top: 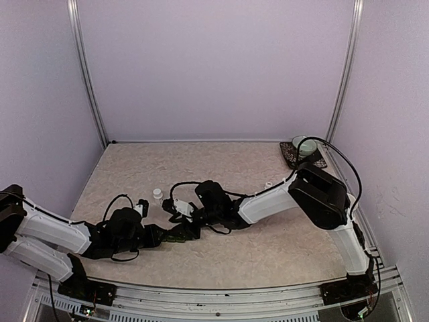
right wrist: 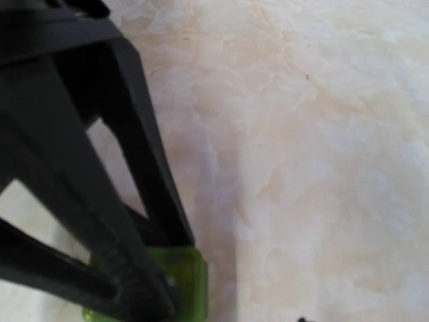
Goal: Sort the pills into containers
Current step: Adjust the pill container at the center of the board, then pick up the pill container from the center of the board.
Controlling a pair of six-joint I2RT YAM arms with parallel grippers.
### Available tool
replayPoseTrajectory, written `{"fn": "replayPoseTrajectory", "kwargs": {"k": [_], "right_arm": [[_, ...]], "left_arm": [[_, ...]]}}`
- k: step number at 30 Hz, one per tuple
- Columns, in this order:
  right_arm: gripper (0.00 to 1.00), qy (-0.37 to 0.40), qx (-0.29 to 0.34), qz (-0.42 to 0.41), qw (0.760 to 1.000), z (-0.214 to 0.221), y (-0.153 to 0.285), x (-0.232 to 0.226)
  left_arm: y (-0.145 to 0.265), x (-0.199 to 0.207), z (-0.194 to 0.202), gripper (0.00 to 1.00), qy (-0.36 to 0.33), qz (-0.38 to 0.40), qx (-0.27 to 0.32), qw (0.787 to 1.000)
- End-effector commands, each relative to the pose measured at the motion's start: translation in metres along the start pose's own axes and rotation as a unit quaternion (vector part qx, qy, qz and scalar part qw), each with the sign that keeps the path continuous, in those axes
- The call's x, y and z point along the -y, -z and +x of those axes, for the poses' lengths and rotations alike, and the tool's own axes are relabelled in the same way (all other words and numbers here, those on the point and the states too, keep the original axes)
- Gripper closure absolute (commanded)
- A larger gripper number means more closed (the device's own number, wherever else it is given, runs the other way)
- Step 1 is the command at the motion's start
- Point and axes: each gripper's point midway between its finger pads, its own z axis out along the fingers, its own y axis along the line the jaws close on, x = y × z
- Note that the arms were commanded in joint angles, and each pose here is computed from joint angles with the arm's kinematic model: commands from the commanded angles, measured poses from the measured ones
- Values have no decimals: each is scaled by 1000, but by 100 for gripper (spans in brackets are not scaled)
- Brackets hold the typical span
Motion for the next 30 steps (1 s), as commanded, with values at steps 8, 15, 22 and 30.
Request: {"fn": "replayPoseTrajectory", "kwargs": {"k": [8,15,22,30], "right_arm": [[24,-152,-104,-57,981,-13,42,-23],[22,-157,-100,-32,982,-34,76,-21],[17,-95,-142,16,985,1,90,-30],[14,-115,-153,10,981,28,94,-50]], "left_arm": [[1,-4,9,69,-12,-10,-22,1000],[8,5,-8,59,-31,-3,-1,1000],[25,19,-33,13,-63,46,29,997],[32,56,-41,1,-174,119,37,977]]}}
